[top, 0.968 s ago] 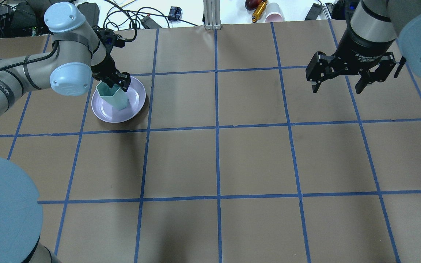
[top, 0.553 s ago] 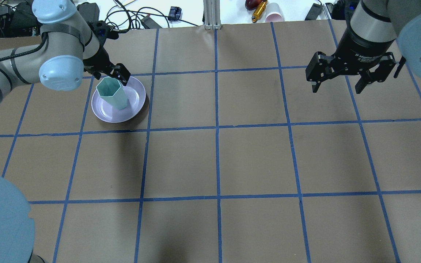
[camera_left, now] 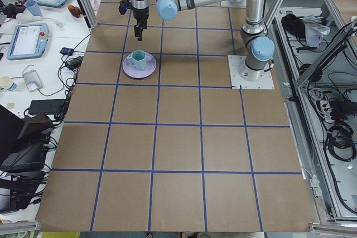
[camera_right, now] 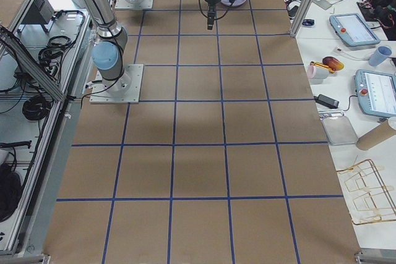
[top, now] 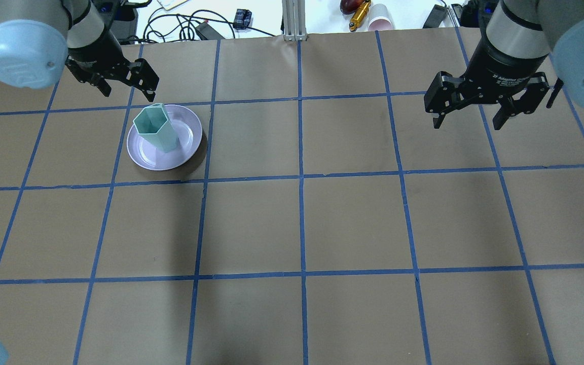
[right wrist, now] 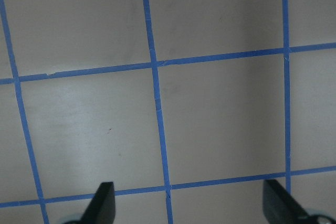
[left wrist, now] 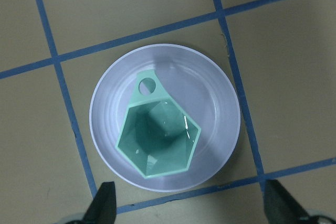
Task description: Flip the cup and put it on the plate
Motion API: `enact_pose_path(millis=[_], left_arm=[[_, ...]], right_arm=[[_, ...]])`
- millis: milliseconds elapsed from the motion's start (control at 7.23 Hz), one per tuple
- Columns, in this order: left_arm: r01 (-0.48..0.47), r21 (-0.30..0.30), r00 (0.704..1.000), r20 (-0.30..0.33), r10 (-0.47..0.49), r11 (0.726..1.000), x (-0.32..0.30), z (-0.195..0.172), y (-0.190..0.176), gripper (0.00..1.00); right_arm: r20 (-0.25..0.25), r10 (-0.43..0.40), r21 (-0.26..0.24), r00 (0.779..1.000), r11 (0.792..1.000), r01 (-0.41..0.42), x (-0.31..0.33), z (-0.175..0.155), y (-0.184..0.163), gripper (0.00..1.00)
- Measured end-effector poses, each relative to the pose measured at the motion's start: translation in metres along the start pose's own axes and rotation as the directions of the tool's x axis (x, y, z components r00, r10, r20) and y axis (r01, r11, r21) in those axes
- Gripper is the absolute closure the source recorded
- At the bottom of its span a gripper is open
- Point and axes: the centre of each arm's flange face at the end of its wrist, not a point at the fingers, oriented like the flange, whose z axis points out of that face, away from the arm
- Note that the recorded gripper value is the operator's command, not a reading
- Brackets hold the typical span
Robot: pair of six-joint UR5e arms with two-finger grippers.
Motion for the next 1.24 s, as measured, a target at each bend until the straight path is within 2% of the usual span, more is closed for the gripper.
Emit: enact_pose_path(millis=[415, 830, 1245], left_arm=[[0.131, -0.002, 0.991, 0.008, -0.131, 0.991, 0.02, -0.051, 0.026, 0.0], [0.102, 0.005, 0.995, 0.011, -0.102, 0.995, 0.055, -0.066, 0.041, 0.0], [0.087, -0.034, 0.996, 0.008, -0.087, 0.996, 0.063, -0.064, 0.048, 0.0]], right_arm=[[0.0, 0.0, 0.0, 1.0, 1.0, 0.0, 0.0, 0.0, 0.0, 0.0], [0.001, 0.0, 0.001, 1.0, 1.0, 0.0, 0.0, 0.0, 0.0, 0.0], [0.001, 0.0, 0.0, 1.0, 1.0, 0.0, 0.0, 0.0, 0.0, 0.0]])
